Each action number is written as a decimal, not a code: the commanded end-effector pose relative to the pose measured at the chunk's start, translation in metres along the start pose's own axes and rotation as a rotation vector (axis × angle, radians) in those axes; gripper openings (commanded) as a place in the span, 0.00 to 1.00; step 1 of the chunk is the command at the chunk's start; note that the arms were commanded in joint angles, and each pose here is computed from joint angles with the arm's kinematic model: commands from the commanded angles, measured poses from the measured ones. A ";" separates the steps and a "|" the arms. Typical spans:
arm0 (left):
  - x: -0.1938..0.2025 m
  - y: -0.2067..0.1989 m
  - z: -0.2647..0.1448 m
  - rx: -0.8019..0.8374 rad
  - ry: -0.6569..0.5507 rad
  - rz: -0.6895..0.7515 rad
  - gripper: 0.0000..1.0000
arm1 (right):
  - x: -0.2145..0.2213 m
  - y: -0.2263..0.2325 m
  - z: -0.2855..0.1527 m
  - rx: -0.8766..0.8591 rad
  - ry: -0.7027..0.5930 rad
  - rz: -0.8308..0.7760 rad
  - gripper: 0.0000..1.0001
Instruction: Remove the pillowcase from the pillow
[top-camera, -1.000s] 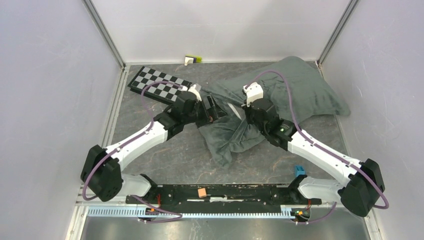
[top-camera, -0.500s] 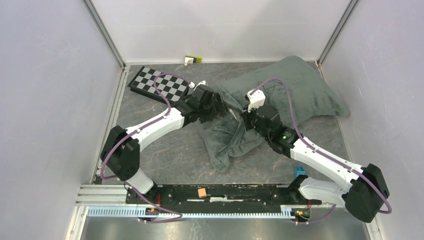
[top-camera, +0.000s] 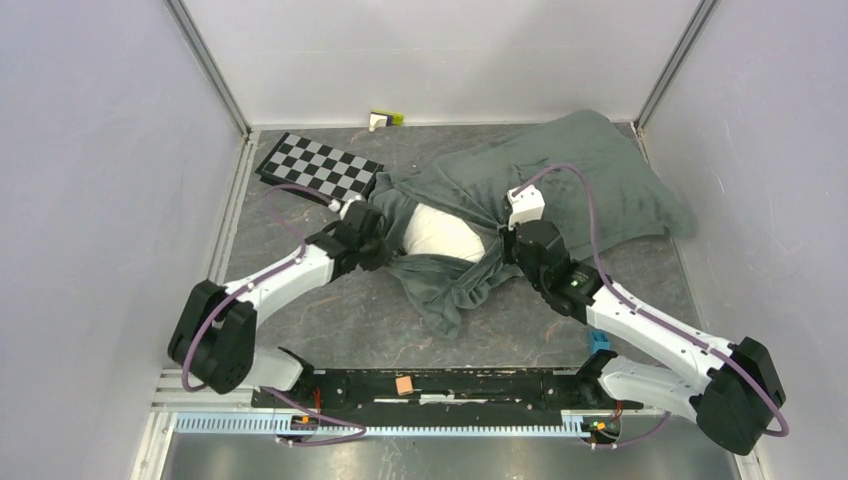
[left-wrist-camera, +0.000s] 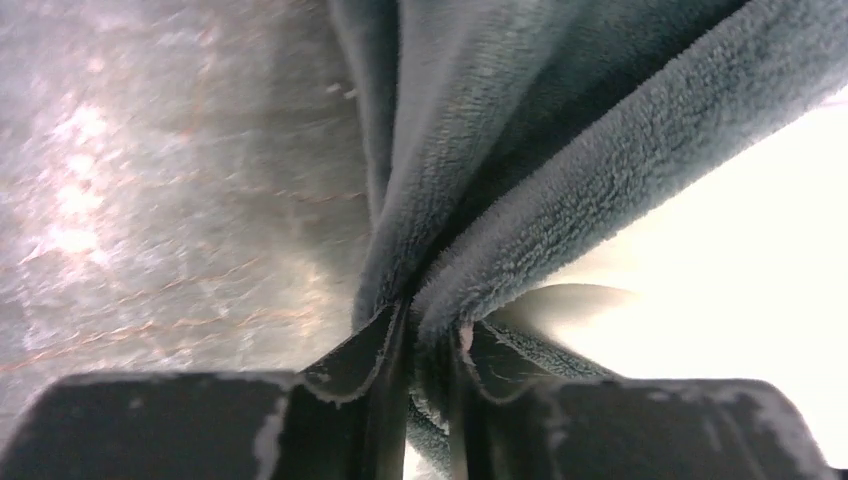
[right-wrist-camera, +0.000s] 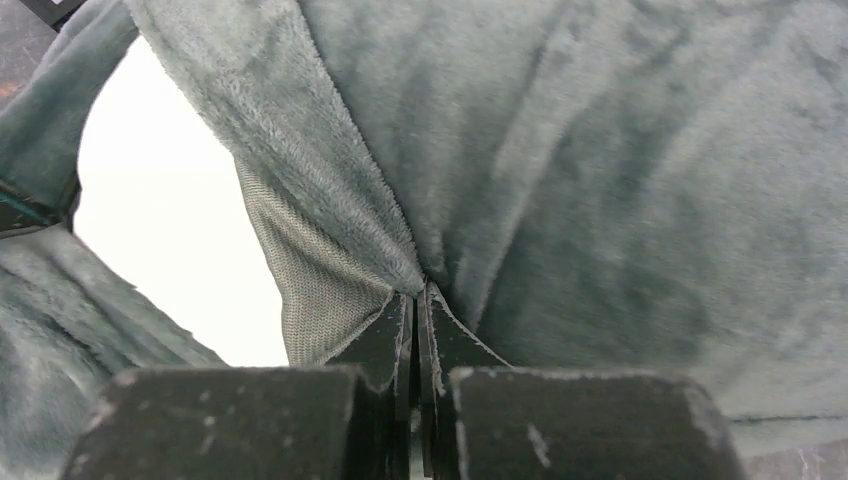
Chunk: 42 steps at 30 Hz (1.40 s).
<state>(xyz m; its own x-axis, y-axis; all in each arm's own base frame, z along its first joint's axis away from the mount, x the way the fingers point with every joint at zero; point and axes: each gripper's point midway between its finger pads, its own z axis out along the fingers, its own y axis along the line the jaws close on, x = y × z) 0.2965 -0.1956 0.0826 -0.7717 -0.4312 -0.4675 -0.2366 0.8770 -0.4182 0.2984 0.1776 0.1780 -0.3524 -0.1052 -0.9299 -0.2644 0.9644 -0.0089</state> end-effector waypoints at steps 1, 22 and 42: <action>0.017 0.072 -0.001 -0.130 0.018 -0.039 0.18 | 0.010 -0.023 -0.006 0.087 0.001 -0.004 0.00; 0.060 0.013 -0.022 0.420 0.114 0.125 0.02 | -0.044 0.129 -0.043 -0.424 0.017 -0.389 0.78; 0.051 0.024 -0.042 0.448 -0.028 0.073 0.03 | 0.026 0.132 0.043 -0.122 0.273 -0.523 0.84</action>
<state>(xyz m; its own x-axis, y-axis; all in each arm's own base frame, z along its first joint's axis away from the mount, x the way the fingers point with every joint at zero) 0.2342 -0.1999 0.0960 -0.7614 -0.3772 -0.5272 0.1382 0.7001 -0.7005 0.2737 0.3403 0.1342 -0.2949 -0.6757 -0.6756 -0.6746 0.6480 -0.3536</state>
